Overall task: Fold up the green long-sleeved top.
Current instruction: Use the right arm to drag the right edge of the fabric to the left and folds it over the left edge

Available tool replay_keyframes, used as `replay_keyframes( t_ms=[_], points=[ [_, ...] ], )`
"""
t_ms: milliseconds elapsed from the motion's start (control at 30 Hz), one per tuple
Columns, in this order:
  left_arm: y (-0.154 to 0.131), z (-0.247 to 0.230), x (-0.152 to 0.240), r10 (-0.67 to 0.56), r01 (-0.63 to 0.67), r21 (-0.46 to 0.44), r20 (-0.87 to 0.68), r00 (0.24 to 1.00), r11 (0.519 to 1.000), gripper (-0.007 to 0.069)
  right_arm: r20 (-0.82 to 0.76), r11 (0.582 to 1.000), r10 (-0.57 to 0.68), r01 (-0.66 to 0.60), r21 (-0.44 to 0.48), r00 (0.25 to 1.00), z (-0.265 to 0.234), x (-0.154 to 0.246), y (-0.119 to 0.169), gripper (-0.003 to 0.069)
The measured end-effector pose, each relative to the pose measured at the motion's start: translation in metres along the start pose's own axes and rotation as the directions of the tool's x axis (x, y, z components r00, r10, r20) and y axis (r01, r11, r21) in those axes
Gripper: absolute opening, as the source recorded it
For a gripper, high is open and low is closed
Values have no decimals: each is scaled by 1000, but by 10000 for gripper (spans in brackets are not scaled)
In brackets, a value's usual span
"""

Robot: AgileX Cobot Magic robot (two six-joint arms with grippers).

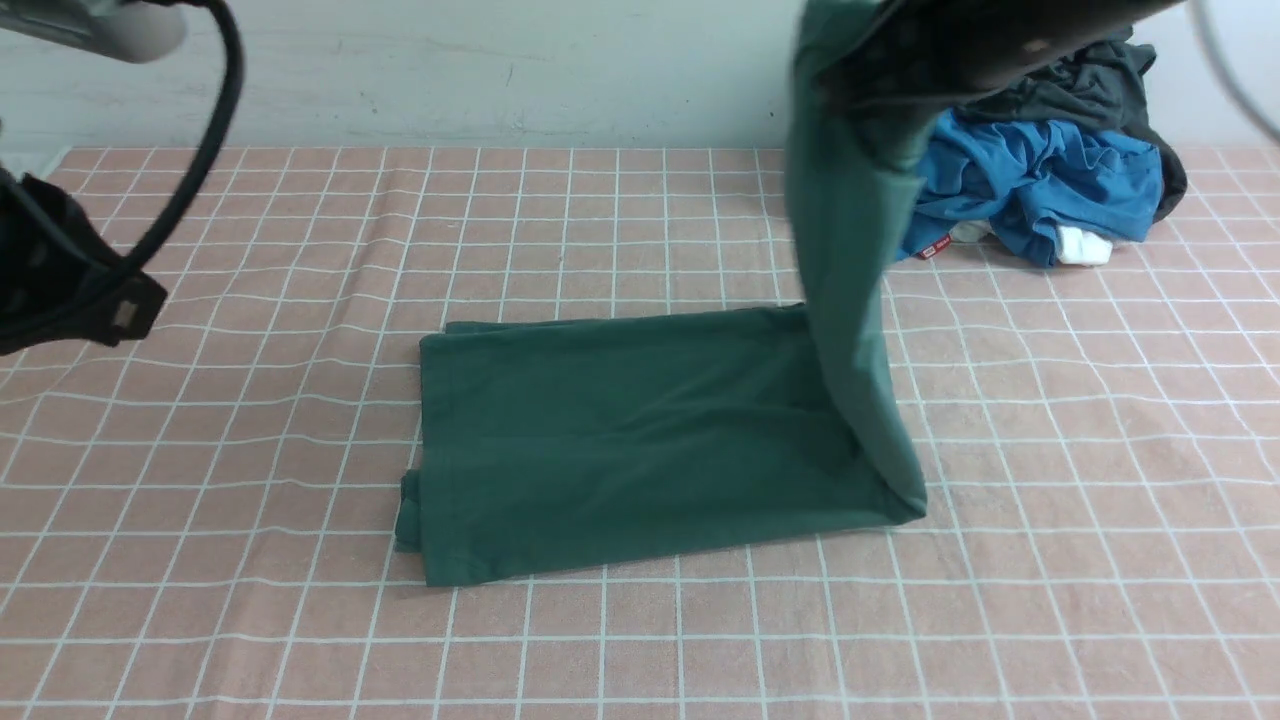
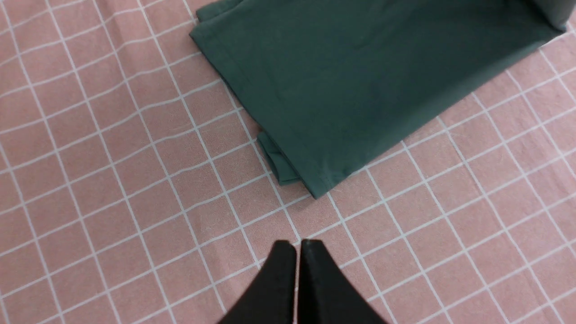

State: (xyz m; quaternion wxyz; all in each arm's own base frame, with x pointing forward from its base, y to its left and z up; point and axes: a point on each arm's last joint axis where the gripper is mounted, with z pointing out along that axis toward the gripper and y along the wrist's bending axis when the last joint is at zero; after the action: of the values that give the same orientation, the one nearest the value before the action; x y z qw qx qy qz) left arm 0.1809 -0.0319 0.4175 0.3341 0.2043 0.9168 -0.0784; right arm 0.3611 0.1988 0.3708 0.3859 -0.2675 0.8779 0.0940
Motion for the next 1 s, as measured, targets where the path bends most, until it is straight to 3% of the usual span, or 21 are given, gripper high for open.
replay_keyframes(
  t_ms=[33, 133, 300, 400, 500, 600, 767, 1000],
  points=[
    [-1, -2, 1, 1, -1, -2, 5, 1000, 1000, -3, -8, 1000, 3, -3, -1, 1000, 4, 1, 0, 31],
    [-11, -26, 13, 19, -18, -17, 58, 998, 1000, -3, -66, 997, -13, 8, -78, 998, 60, 7, 47, 31],
    [-19, -35, 28, 9, -8, -21, 79, 997, 1000, -3, -114, 993, 20, -33, -114, 993, 120, 23, 78, 32],
    [-22, -30, 43, -5, 5, -13, 55, 998, 1000, -3, -135, 985, 69, -89, -146, 988, 144, 30, 88, 61],
    [-25, -19, 58, 0, 0, 1, 27, 1000, 1000, -3, -142, 957, 170, -198, -214, 975, 153, 29, 96, 155],
    [-31, -11, 70, 48, -48, 8, 24, 999, 999, -3, -128, 925, 230, -258, -280, 965, 147, 19, 102, 281],
    [-36, -9, 79, 124, -124, -2, 2, 992, 992, -3, -87, 934, 173, -192, -303, 981, 129, 6, 95, 415],
    [-37, -14, 83, 135, -134, -24, 9, 991, 991, -3, -178, 966, 148, -180, -184, 973, 138, 18, 69, 447]
  ],
)
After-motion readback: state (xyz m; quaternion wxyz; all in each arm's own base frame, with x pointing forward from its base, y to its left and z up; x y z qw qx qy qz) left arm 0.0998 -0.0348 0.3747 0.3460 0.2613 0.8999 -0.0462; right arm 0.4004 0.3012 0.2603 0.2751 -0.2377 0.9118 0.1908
